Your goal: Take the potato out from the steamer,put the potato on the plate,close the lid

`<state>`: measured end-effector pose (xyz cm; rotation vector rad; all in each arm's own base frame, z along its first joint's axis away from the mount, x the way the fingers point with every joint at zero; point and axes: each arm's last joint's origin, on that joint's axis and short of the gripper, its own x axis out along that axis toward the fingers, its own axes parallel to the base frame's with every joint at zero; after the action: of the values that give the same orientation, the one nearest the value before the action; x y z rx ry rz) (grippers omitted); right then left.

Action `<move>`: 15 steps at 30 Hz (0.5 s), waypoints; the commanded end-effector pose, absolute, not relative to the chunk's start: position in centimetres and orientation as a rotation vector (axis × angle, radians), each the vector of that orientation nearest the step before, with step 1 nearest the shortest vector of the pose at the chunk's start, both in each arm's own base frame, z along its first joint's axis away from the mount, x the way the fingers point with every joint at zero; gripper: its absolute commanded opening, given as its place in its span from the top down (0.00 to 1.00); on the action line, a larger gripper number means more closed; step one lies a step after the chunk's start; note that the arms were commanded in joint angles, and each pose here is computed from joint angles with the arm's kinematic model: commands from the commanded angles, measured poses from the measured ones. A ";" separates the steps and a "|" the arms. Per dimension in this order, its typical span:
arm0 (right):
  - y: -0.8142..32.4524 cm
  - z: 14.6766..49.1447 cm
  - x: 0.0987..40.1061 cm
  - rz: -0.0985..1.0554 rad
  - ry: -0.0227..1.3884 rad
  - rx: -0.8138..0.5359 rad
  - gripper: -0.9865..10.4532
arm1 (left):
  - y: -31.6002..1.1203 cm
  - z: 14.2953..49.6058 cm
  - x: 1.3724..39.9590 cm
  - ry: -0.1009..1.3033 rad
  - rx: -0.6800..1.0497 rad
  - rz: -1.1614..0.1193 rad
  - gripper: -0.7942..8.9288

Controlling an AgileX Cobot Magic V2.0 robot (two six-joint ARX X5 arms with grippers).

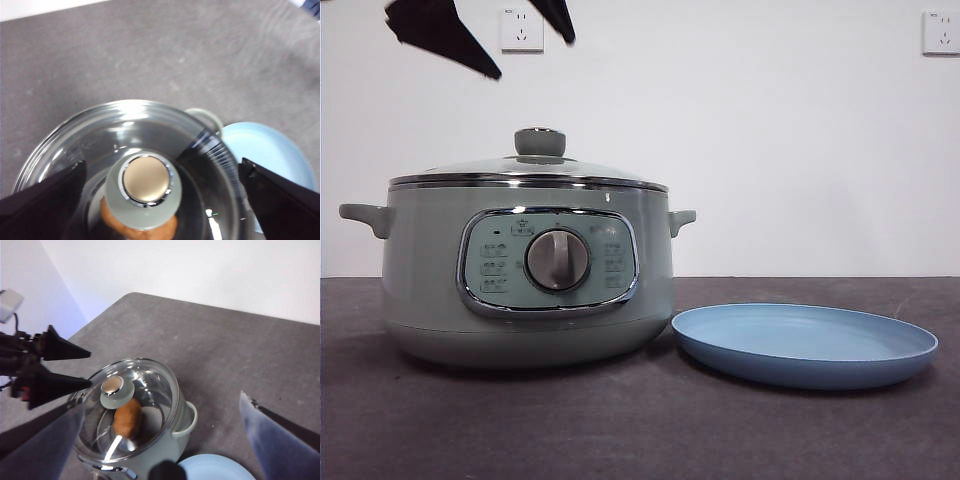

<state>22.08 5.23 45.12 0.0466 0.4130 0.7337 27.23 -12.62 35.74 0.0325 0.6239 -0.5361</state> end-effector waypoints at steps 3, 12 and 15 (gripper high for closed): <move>5.3 45.2 22.0 0.732 0.415 0.045 0.34 | -13.5 33.6 28.9 0.684 0.086 -0.519 0.37; 5.3 45.2 22.0 0.732 0.415 0.046 0.34 | -14.5 29.7 31.1 0.824 0.115 -0.510 0.37; 5.3 45.2 22.0 0.732 0.415 0.046 0.34 | -14.5 29.5 31.3 0.825 0.123 -0.494 0.46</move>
<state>22.03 5.22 45.02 0.0491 0.4252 0.7329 31.14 -14.37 30.18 0.1107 0.7975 -0.4941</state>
